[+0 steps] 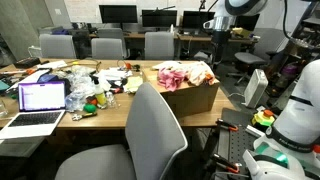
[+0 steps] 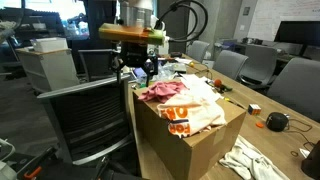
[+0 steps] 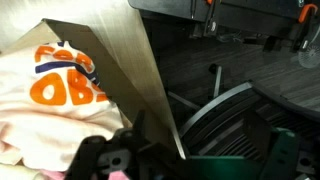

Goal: Put the peach and pink shirts on the backrest of the chair respectively

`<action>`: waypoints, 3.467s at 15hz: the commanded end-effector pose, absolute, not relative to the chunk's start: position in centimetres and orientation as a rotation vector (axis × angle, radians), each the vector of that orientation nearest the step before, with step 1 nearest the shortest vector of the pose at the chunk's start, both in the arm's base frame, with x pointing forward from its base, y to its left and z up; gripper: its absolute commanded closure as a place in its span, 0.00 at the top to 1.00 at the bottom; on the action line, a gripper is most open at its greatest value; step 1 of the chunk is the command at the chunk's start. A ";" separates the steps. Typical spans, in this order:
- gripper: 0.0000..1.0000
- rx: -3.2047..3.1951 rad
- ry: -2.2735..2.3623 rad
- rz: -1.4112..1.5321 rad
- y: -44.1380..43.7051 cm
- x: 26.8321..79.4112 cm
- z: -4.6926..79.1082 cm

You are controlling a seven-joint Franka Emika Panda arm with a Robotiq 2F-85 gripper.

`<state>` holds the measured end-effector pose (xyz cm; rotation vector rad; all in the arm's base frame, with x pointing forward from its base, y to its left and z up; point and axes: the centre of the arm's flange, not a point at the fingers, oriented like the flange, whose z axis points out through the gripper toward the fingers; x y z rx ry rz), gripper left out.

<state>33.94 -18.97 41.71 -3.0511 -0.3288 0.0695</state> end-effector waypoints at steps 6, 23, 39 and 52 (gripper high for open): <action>1.00 -3.055 -0.328 0.059 -19.1 34.1 42.1; 1.00 -3.205 -0.165 0.061 -28.4 40.1 46.9; 1.00 -2.931 0.240 0.127 -38.1 43.3 35.3; 1.00 -2.867 0.352 0.315 -38.9 44.4 26.4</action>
